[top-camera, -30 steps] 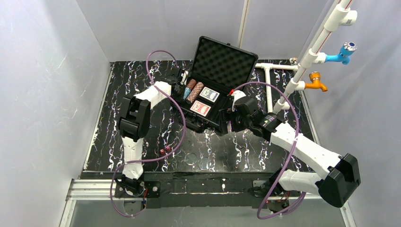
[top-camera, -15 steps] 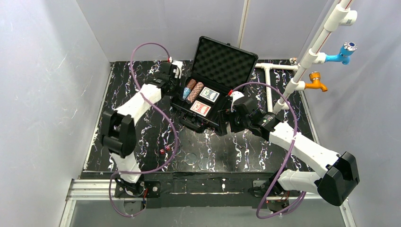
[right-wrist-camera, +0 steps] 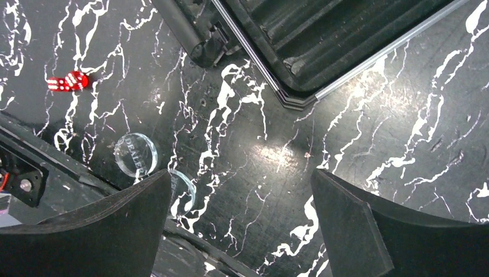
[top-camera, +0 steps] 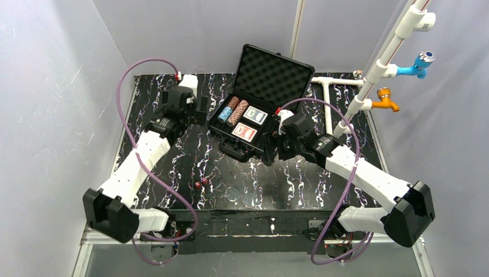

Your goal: Pack up texas hold em set

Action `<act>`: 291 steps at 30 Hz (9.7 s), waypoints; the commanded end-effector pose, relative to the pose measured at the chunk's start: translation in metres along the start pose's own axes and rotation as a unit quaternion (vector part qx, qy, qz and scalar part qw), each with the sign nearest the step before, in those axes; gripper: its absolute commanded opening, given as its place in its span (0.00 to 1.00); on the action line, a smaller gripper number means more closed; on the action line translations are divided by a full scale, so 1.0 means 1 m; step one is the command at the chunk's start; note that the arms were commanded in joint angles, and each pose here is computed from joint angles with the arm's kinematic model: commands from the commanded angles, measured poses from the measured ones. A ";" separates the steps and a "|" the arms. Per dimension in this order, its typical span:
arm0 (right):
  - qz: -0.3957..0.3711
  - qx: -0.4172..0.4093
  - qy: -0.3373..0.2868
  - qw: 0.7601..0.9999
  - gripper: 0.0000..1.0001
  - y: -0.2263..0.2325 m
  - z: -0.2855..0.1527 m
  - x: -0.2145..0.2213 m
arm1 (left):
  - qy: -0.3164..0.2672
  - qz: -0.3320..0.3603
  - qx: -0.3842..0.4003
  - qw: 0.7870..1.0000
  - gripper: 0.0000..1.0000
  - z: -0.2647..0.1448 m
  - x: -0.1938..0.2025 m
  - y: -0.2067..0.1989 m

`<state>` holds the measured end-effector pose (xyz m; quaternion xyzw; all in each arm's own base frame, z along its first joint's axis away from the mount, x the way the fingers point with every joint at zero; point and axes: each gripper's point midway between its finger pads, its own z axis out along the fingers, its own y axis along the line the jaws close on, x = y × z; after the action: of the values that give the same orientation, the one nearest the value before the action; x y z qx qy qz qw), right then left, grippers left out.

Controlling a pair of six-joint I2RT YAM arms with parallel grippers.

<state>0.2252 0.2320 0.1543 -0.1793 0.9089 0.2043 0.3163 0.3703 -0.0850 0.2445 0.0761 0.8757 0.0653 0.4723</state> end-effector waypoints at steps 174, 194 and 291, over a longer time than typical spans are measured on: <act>-0.135 0.110 -0.051 0.983 0.29 0.026 0.112 -0.213 | -0.139 -0.010 -0.144 0.980 0.98 -0.076 0.018 0.080; -0.054 0.134 0.033 0.989 0.31 -0.053 0.166 -0.190 | -0.137 -0.006 -0.144 0.980 0.98 -0.075 0.019 0.079; -0.046 0.082 -0.056 0.994 1.00 0.033 0.051 -0.177 | -0.134 0.000 -0.123 0.983 0.99 -0.073 0.019 0.071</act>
<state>0.3922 0.3046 0.2005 -0.1948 0.9129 0.0716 0.3516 0.3048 -0.0131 0.2702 0.0298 0.7957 0.1675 0.5813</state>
